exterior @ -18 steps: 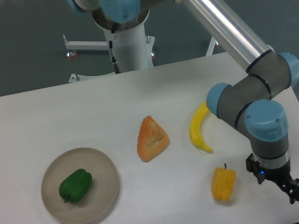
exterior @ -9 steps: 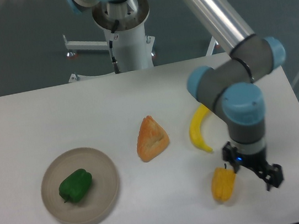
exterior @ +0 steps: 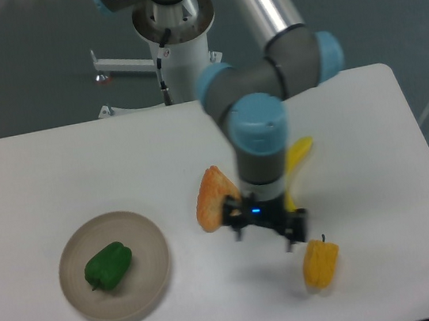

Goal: Pick up the green pepper from the plate
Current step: 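Move the gripper across the table to above the green pepper on the plate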

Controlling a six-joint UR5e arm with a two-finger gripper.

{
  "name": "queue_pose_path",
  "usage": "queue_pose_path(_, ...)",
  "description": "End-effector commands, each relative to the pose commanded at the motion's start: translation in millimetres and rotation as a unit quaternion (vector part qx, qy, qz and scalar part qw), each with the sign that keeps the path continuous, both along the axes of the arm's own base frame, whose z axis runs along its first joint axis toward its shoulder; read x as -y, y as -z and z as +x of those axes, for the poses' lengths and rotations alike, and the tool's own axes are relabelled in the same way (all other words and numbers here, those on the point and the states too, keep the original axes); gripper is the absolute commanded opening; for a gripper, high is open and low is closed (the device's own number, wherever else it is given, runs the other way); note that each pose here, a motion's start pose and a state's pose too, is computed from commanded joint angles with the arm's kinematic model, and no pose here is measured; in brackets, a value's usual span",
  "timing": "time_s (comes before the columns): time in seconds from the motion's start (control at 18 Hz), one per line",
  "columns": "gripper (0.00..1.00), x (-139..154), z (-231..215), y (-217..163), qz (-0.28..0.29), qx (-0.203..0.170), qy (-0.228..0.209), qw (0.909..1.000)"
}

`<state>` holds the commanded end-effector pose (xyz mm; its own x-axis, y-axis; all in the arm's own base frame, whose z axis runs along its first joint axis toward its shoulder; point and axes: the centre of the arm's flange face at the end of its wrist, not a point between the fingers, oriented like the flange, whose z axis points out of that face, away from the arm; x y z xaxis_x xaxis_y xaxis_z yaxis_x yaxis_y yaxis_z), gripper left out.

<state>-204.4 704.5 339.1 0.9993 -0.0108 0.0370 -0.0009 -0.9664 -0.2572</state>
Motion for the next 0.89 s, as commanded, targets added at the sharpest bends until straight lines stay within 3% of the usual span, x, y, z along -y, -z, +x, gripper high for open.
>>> queue_pose_path(0.17,1.0,-11,54,4,-0.003,0.028,-0.013,0.9995)
queue_pose_path(0.44,1.0,-3,112,29,-0.015,0.031,0.022,0.9992)
queue_pose_path(0.89,1.0,-10,149,43,-0.002,0.018,0.077,0.9968)
